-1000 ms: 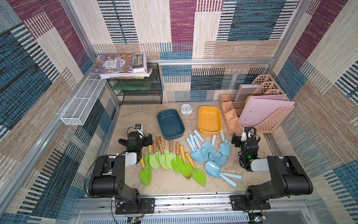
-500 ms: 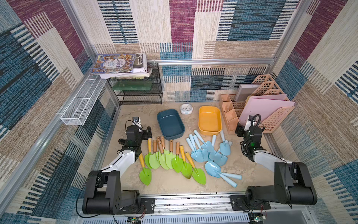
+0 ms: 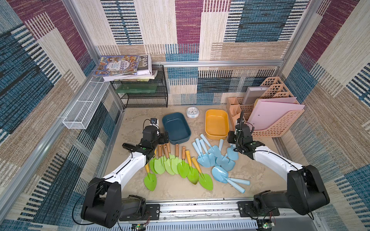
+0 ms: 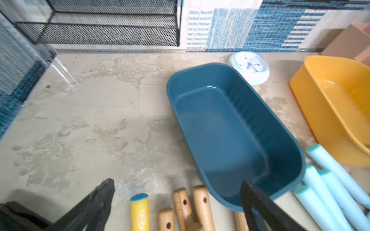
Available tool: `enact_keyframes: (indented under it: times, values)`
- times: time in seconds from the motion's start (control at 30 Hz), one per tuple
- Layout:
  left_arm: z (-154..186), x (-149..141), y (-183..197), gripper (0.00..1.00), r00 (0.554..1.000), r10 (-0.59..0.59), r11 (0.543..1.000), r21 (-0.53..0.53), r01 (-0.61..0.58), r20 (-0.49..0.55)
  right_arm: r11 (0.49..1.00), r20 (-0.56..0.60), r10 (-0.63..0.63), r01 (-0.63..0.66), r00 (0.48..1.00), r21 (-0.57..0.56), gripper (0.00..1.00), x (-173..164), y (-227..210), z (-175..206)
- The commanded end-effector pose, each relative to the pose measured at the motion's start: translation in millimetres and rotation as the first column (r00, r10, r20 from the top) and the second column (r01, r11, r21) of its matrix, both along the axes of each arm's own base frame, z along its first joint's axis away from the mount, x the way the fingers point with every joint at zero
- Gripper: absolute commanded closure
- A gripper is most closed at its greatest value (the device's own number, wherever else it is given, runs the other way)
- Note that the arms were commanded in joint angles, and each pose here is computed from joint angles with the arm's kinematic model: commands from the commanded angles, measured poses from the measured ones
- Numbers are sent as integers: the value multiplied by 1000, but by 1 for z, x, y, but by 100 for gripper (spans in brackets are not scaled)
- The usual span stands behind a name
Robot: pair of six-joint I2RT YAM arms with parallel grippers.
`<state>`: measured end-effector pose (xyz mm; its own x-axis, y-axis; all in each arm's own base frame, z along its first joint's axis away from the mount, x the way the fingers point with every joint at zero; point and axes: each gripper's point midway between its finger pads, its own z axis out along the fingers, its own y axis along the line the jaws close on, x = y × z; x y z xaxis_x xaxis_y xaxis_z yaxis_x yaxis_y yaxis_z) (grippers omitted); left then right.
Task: Sort the small shovels by color and place them into the storage box
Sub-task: Pick up the shovel from the center of the board.
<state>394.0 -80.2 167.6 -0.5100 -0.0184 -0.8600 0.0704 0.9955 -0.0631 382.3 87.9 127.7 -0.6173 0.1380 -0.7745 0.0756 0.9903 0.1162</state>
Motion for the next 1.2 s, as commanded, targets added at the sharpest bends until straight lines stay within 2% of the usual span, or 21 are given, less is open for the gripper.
enact_keyframes:
  times: [0.0, 0.33, 0.7, 0.97, 1.17]
  values:
    - [-6, -2, -4, 2, 999, -4, 1000, -23, 3, -35, 989, -87, 29, -16, 996, 149, 47, -8, 23, -20]
    - [-6, -5, 6, 1, 999, 28, 998, 59, -27, -23, 979, -180, 69, -32, 981, 201, 47, -3, 48, -58]
    - [-10, -2, 7, 1, 998, 40, 997, 67, -36, -52, 986, -234, 71, -33, 970, 165, 49, 0, 60, -82]
    - [-8, -4, 7, 0, 998, 35, 997, 64, -31, -53, 993, -264, 29, 3, 964, 121, 57, -10, 53, -100]
    - [-7, -4, 7, 0, 998, 36, 997, 67, -32, -50, 996, -267, 21, 4, 963, 93, 74, -12, 52, -103]
